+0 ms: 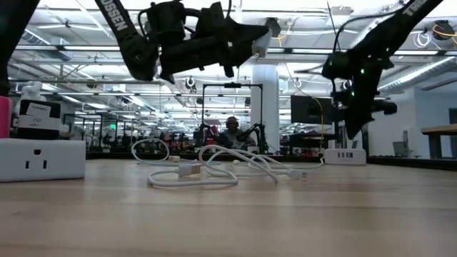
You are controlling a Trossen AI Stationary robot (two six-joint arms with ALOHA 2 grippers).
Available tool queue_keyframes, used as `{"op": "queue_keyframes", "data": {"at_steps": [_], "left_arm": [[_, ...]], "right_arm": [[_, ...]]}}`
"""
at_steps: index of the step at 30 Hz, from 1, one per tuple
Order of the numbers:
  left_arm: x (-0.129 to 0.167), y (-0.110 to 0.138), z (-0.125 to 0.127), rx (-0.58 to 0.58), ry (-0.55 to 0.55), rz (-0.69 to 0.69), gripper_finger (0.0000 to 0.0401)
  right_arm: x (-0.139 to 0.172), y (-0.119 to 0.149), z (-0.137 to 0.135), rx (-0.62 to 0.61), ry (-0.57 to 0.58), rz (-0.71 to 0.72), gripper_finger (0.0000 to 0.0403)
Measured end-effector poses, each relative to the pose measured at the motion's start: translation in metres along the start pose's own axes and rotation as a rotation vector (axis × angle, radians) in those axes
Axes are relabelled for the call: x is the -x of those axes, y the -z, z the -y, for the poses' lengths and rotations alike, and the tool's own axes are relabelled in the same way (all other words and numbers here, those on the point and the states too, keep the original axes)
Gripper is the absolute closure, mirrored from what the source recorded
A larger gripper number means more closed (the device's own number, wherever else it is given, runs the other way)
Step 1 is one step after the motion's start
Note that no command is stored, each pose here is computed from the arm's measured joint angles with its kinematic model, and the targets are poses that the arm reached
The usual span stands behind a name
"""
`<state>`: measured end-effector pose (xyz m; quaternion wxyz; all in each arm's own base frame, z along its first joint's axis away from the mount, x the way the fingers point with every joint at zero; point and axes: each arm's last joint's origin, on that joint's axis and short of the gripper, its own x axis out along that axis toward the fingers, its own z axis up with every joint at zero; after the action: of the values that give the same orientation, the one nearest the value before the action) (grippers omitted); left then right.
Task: Insert USB
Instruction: Insert the blue charger adapter into the top white outlet extension
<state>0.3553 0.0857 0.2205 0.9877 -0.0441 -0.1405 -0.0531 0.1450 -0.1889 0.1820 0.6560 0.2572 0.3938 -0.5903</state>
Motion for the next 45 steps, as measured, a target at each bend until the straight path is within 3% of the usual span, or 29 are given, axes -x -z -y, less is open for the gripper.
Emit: {"op": "queue_keyframes", "data": {"at_steps": [9,22,27,32,39,45], "left_arm": [[0.016,0.005,0.002,-0.023,-0.05,-0.03,0.0212],[0.019,0.014,0.0,0.003,-0.063,-0.105,0.0212],[0.015,0.029,0.015,-0.025,-0.019,-0.204,0.0212],[0.014,0.05,0.031,-0.035,0.036,-0.155,0.0212],[0.023,0.088,0.036,0.055,0.042,-0.077,0.0212],[0.006,0.114,0.045,0.115,0.061,-0.097,0.0212]], "right_arm": [[-0.025,0.017,-0.014,0.052,-0.09,-0.059,0.0403],[0.03,0.08,-0.095,0.353,-0.482,-0.169,0.0403],[0.052,0.109,-0.114,0.408,-0.561,-0.202,0.0403],[0.07,0.13,-0.122,0.425,-0.61,-0.228,0.0403],[0.085,0.147,-0.124,0.435,-0.64,-0.254,0.0403],[0.09,0.154,-0.125,0.435,-0.65,-0.267,0.0403]]}}
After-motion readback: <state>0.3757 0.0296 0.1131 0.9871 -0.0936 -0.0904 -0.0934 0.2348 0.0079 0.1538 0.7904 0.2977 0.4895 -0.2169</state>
